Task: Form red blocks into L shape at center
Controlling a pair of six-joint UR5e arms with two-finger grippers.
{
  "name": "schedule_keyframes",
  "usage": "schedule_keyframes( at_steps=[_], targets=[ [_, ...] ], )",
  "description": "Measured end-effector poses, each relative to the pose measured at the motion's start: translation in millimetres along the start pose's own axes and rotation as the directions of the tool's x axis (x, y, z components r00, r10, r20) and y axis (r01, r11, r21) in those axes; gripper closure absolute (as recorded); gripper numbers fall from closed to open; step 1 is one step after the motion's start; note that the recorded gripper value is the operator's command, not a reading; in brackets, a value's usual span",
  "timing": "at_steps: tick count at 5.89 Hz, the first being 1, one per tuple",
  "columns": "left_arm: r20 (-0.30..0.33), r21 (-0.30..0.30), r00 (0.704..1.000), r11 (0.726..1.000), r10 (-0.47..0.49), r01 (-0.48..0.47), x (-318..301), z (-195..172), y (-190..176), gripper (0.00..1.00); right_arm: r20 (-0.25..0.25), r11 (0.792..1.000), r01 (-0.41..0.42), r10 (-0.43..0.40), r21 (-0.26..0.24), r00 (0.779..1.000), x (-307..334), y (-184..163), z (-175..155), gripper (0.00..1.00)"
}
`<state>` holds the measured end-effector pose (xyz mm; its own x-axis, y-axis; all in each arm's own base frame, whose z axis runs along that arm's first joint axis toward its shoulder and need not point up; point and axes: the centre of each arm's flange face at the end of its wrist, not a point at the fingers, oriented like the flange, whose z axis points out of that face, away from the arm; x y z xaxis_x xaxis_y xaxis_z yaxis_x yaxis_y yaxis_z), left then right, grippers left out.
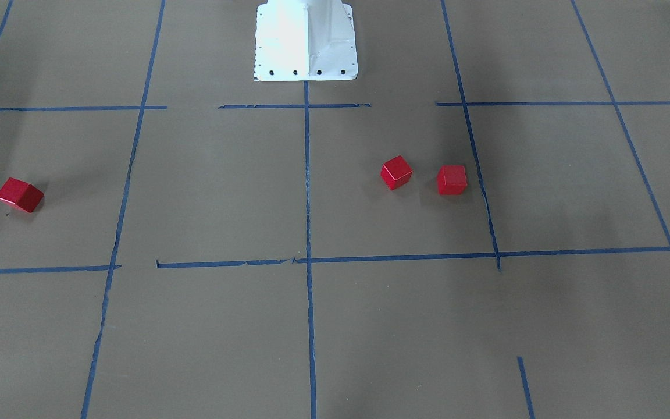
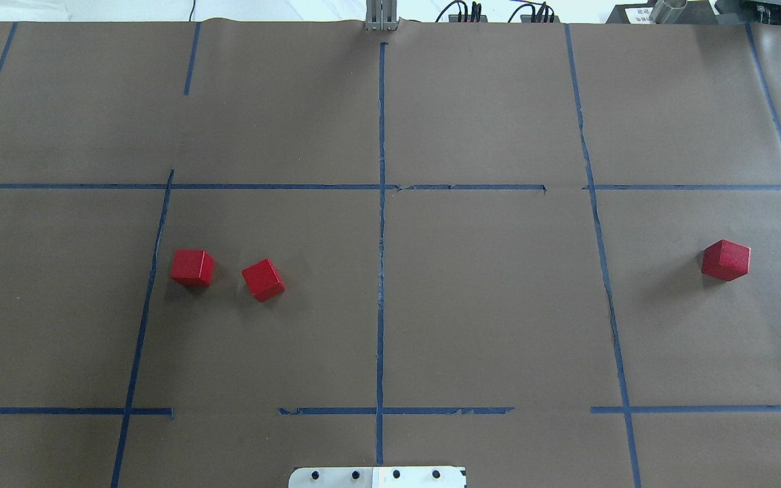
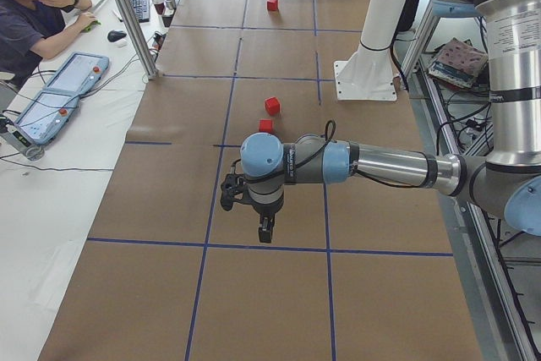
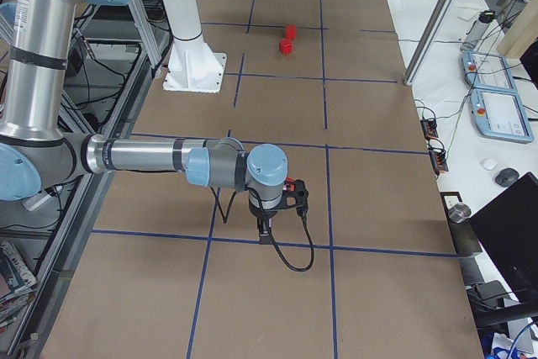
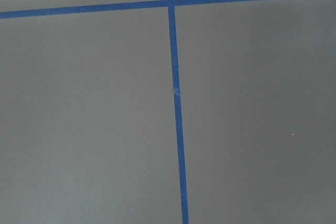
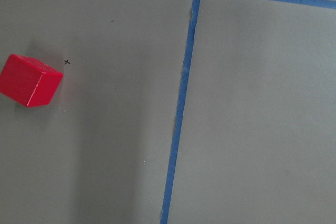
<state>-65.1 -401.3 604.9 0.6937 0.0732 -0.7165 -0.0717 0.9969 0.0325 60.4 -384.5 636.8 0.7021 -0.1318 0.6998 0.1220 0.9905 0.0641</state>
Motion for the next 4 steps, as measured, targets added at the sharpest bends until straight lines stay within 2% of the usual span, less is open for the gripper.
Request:
schedule_keyframes(
  at_steps=[3,4],
  targets=[
    [-0.001,-0.003,1.000,1.000,0.001,-0.001,-0.5,0.7,0.6,0.00,-0.005,0.997,0.073,-0.073,0.039,0.997,-39.3,-26.8,11.5,0.00],
    [-0.002,-0.004,1.000,1.000,0.000,0.000,-0.7,1.1,0.8,0.00,0.007,0.997,0.019,-0.020,0.069,1.000,-68.9,-39.6,24.1,0.00]
  ],
)
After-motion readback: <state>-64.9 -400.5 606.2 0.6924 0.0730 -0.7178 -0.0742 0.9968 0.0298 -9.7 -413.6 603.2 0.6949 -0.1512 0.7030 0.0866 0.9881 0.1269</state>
